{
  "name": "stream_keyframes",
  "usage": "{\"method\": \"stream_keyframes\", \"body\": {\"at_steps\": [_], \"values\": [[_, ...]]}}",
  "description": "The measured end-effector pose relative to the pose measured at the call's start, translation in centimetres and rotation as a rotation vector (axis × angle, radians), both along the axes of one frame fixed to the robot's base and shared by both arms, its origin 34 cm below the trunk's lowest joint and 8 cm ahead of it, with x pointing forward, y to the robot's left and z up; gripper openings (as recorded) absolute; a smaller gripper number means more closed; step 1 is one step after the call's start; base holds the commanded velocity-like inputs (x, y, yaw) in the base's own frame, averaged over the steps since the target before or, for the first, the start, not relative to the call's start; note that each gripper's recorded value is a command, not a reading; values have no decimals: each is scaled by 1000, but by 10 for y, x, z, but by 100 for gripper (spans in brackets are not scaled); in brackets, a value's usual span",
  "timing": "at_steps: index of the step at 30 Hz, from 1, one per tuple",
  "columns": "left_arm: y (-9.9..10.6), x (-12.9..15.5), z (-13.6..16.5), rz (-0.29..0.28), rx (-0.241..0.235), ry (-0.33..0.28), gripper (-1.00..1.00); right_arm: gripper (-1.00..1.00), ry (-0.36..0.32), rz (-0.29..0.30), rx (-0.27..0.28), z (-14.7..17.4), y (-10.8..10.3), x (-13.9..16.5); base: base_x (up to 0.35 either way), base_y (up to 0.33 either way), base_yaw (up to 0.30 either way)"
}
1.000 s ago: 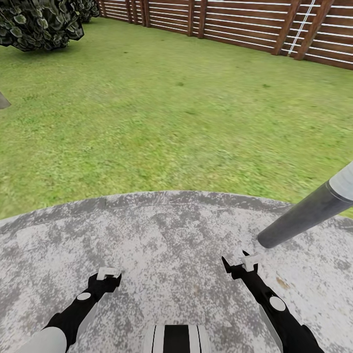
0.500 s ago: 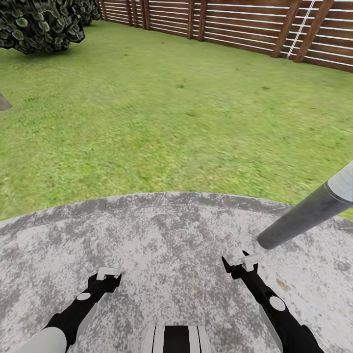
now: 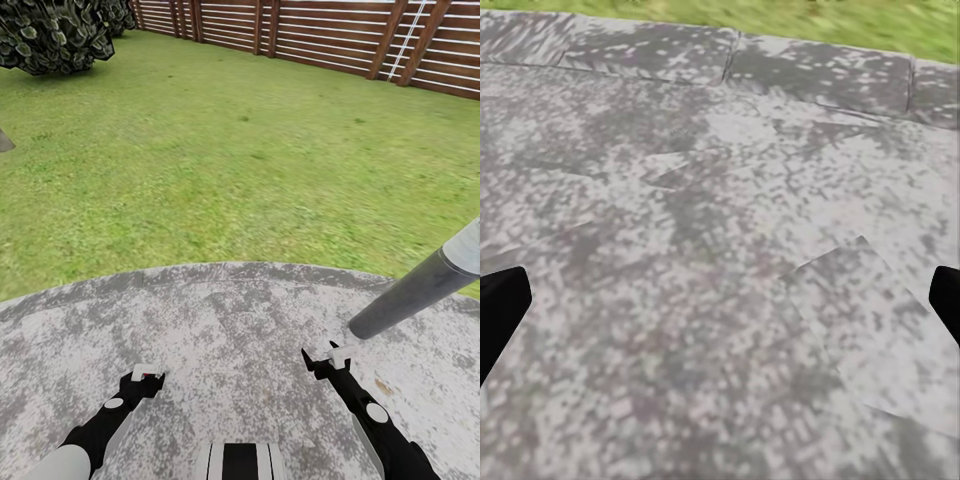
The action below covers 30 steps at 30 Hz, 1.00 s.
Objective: In the garden, pick up the pesticide atomizer on the floor and spray pesticide onto both trees until each tree trunk is fully covered.
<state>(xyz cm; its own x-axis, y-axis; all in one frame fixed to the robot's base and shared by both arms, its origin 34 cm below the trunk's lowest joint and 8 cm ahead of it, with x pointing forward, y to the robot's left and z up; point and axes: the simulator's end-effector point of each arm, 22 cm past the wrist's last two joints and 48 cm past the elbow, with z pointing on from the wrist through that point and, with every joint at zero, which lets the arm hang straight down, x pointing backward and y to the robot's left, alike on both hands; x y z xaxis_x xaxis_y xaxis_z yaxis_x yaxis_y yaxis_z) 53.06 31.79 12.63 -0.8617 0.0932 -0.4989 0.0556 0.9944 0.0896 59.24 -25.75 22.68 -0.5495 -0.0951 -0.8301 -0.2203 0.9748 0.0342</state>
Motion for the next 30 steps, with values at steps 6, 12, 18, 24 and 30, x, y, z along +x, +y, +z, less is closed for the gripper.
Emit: {"method": "stream_keyframes", "body": {"at_steps": [6,12,18,24,30], "values": [[0,0,0,1,-1,-1,-100,100,0,0,0,0,0,0,0,0,-5],[0,1,1,7,-3,-3,-100,100,0,0,0,0,0,0,0,0,0],[0,1,1,7,-3,-5,-100,100,-1,0,0,0,0,0,0,0,0],[-1,4,2,1,-3,-9,-100,100,0,0,0,0,0,0,0,0,0],[0,6,3,1,-1,-14,-100,100,-1,0,0,0,0,0,0,0,0]]}}
